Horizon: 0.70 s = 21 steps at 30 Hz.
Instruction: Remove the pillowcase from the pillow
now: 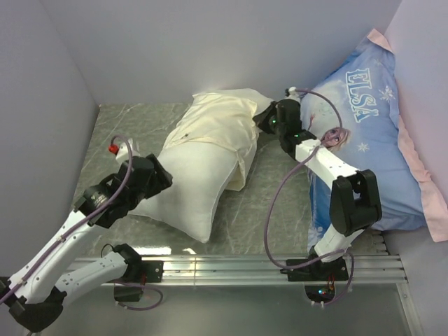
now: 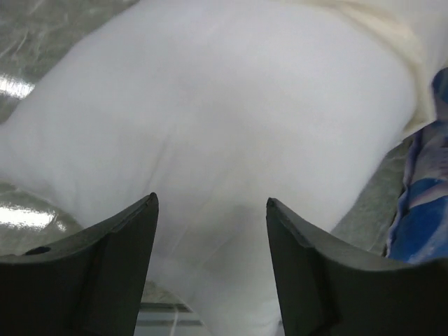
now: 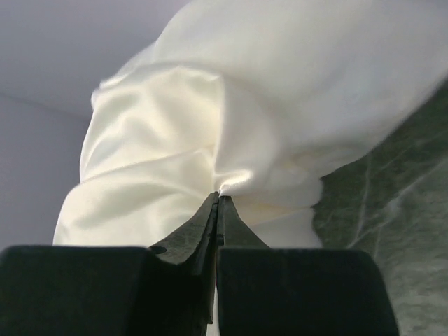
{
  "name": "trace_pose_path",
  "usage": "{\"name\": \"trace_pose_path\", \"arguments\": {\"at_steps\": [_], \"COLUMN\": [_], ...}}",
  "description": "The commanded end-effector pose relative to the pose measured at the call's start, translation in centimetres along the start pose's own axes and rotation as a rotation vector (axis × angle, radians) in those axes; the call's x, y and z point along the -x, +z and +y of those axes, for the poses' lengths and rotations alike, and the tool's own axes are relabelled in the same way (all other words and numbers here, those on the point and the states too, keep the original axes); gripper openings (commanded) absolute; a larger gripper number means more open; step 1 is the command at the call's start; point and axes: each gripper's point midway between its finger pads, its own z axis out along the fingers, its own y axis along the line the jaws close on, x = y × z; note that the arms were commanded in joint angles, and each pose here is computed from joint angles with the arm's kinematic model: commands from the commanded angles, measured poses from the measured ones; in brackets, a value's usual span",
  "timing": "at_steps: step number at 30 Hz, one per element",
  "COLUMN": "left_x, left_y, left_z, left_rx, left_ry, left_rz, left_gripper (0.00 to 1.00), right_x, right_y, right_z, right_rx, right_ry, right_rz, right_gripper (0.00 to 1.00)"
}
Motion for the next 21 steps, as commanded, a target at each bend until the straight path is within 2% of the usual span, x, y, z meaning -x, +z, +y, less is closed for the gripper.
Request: {"name": "trace_pose_path", "arguments": {"at_steps": [1, 4, 7, 8, 10, 11, 15, 19, 21], "left_x": [4.7, 4.3, 2.7, 1.8, 1.0, 0.6, -2.8, -4.5, -4.9], "left_y": [-1.2, -0.9, 0.8, 1.9, 2.4, 3.1, 4.4, 7.7, 8.6], "left_z": [-4.4, -7.2, -8.1, -8.2, -9.1, -9.4, -10.7, -8.2, -7.5], "left_rx": [-0.133, -0.228, -0.236, -0.222, -0.233, -0.213, -0.158, 0.055, 0.112], "left_ry": [0.096, 0.208, 0.304, 0.334, 0.389, 0.417, 0.603, 0.735, 0.764], "left_rz": [-0.110, -0.060, 0.007, 0.027, 0.031, 0.028, 0.052, 0.056, 0.050], "left_gripper": [0.69, 0.82, 0.85, 0.90, 0.92, 0.98, 0.99, 0.99, 0.99], "right_x": [-0.8, -2.5, -2.6, -2.4, -2.3, -2.5, -3.0, -3.1, -3.0], "right_y": [-2.2, -2.8, -2.9, -2.8, -2.7, -2.4, -1.9, -1.6, -1.7], "right_z": [6.0, 7.2, 7.8, 8.3, 8.5, 8.8, 8.8, 9.0, 9.2], "right_rx": [0.118, 0.146, 0.154, 0.164, 0.164, 0.173, 0.175, 0.180, 0.183], "right_ry": [-0.122, -0.142, -0.155, -0.157, -0.159, -0.157, -0.153, -0.147, -0.149], "right_rz": [-0.051, -0.016, -0.006, -0.005, 0.006, 0.016, 0.037, 0.044, 0.041], "right_gripper": [0.00, 0.00, 0.00, 0.00, 0.00, 0.00, 0.00, 0.00, 0.00]}}
